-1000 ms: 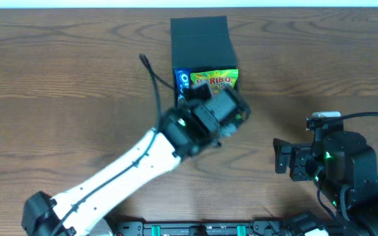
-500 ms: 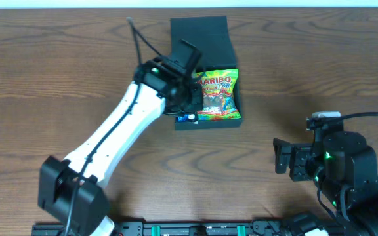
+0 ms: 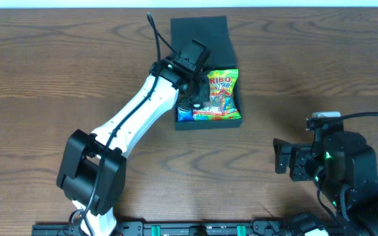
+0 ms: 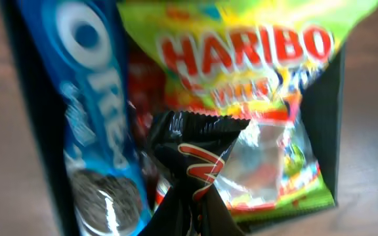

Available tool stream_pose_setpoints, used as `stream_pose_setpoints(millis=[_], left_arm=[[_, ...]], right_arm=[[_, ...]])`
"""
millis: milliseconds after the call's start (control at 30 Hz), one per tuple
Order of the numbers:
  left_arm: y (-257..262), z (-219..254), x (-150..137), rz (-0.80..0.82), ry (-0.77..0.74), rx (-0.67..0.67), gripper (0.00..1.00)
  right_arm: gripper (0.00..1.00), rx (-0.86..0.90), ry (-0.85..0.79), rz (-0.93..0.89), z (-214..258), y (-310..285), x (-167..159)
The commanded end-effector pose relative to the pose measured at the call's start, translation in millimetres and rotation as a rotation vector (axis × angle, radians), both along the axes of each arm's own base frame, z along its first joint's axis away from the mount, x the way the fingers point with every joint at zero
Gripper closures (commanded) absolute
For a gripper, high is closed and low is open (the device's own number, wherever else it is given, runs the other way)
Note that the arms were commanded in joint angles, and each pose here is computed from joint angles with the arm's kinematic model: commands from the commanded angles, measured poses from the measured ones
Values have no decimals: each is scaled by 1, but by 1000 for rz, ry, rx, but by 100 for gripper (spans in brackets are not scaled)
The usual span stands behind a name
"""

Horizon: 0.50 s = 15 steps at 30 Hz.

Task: Pack container
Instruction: 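Lift the Mars bar and lower it into the box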

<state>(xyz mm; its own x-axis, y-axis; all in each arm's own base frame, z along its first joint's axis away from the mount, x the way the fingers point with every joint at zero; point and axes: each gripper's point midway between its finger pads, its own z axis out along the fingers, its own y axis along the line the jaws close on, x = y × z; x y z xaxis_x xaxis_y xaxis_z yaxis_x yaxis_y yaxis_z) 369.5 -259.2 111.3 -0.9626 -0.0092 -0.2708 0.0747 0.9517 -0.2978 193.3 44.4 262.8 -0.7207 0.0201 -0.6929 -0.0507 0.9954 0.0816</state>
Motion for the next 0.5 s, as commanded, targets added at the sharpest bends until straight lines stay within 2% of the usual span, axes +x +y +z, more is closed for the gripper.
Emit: stream_pose_setpoints(millis=[0, 467], left_arm=[[17, 0, 18, 36, -36, 33, 94], [12, 1, 16, 25, -33, 18, 94]], right_arm=[[1, 1, -5, -11, 1, -1, 0], [1, 1, -5, -11, 1, -1, 0]])
